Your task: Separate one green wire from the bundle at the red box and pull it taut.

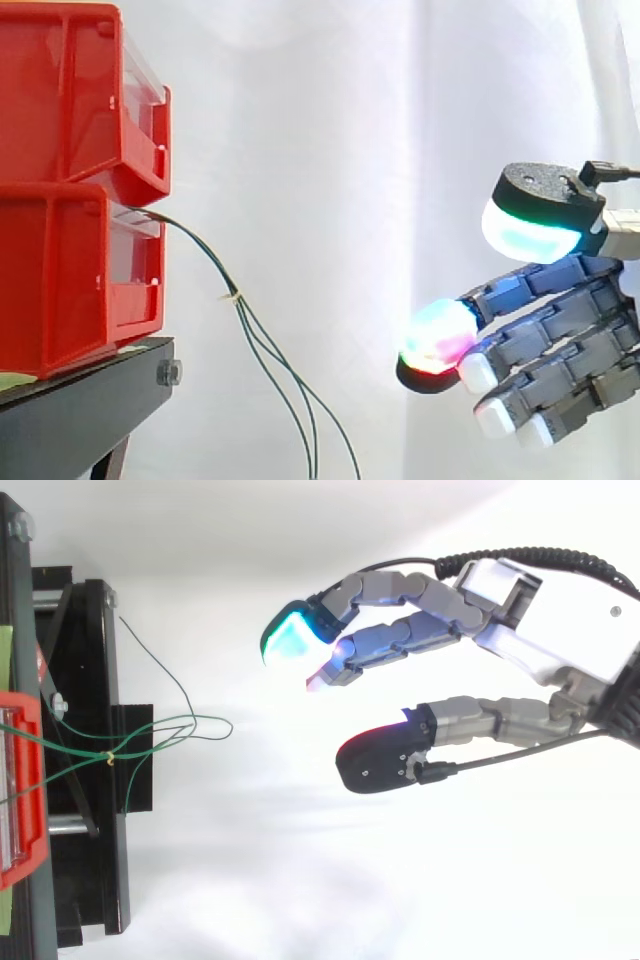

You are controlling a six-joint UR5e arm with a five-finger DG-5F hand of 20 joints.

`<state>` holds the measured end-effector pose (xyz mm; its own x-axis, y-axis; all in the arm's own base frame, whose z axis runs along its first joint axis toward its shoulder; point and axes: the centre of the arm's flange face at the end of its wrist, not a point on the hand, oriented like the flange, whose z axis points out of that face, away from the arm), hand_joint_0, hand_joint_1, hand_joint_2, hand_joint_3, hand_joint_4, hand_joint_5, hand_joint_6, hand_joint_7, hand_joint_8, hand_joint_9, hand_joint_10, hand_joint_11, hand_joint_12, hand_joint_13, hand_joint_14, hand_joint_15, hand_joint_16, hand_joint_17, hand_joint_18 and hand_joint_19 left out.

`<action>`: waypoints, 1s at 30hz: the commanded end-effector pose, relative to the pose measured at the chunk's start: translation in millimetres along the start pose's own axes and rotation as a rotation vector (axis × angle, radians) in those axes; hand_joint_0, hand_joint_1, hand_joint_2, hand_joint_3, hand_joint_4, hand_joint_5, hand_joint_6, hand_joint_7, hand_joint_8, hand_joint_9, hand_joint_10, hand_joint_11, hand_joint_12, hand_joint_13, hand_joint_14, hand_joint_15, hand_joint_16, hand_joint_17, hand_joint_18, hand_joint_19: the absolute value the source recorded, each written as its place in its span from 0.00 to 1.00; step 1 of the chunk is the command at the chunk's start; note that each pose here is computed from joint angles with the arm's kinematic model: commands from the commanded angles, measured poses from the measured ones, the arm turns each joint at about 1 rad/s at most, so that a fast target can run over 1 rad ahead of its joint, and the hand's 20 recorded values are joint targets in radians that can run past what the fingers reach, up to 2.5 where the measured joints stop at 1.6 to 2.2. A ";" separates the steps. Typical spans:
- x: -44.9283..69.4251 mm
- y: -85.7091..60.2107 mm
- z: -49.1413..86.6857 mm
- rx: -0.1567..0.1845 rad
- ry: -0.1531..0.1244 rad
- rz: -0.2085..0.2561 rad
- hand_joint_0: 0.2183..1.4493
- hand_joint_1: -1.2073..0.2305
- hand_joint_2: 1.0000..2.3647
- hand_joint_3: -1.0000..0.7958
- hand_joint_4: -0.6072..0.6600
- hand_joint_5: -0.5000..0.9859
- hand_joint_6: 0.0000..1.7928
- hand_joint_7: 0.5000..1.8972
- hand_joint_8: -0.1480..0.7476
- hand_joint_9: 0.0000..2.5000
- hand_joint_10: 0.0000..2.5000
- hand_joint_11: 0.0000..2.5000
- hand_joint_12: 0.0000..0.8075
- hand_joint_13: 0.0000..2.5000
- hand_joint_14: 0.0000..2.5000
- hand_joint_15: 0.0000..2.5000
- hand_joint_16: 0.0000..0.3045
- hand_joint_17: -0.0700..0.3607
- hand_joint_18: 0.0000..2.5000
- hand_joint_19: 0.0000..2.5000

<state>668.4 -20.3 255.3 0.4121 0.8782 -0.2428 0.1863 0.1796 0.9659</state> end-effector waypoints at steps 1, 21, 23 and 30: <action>0.7 -2.2 5.0 -0.017 -0.010 0.000 0.25 0.40 0.00 0.28 0.67 0.22 0.28 0.25 0.47 0.30 0.01 0.21 0.45 0.32 0.01 0.15 0.17 0.43 0.26 0.16; 2.8 -10.1 25.1 -0.081 -0.066 -0.026 0.25 0.40 0.00 0.28 0.68 0.22 0.28 0.25 0.47 0.30 0.01 0.21 0.45 0.32 0.01 0.15 0.17 0.43 0.26 0.16; 2.7 -6.3 27.3 -0.099 -0.074 -0.038 0.25 0.40 0.00 0.28 0.68 0.22 0.28 0.25 0.47 0.30 0.01 0.22 0.45 0.31 0.01 0.15 0.17 0.43 0.26 0.15; 14.1 -13.6 45.3 -0.132 -0.089 -0.039 0.25 0.40 0.00 0.28 0.68 0.22 0.28 0.25 0.46 0.30 0.01 0.21 0.45 0.31 0.01 0.15 0.17 0.44 0.26 0.16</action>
<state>700.1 -30.3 243.6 0.4794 0.8291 -0.2878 0.0980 0.2753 0.9563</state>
